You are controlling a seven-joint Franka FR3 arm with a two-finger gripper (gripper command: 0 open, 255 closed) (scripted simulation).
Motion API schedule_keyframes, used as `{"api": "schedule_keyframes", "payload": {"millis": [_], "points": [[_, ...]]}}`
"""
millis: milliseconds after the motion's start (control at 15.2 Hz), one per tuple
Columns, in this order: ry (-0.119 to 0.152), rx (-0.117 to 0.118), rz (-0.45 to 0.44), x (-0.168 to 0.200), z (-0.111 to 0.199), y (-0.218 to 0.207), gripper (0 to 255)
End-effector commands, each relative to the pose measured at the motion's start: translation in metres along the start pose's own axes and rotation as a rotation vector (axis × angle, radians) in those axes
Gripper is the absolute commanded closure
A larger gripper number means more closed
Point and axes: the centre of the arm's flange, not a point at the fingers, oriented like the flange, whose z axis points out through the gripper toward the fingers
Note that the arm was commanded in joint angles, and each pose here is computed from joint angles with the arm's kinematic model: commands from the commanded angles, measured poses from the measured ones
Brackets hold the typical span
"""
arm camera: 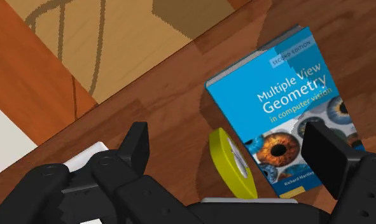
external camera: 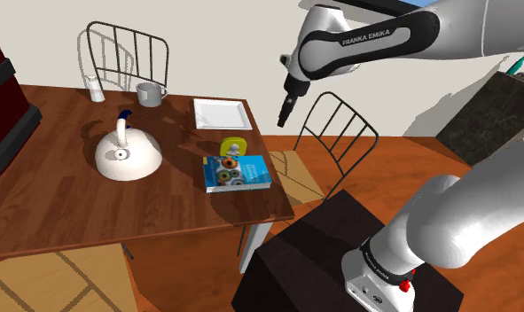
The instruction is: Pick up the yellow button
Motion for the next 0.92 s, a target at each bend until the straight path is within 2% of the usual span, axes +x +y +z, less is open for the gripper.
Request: {"api": "schedule_keyframes", "payload": {"millis": [0,396,858], "points": [[0.013,0.015,-0.080,0.017,0.019,0.003,0],[0.047,0.061,-0.305,0.071,0.071,0.003,0],[0.086,0.115,-0.567,0.135,0.130,-0.016,0]]}}
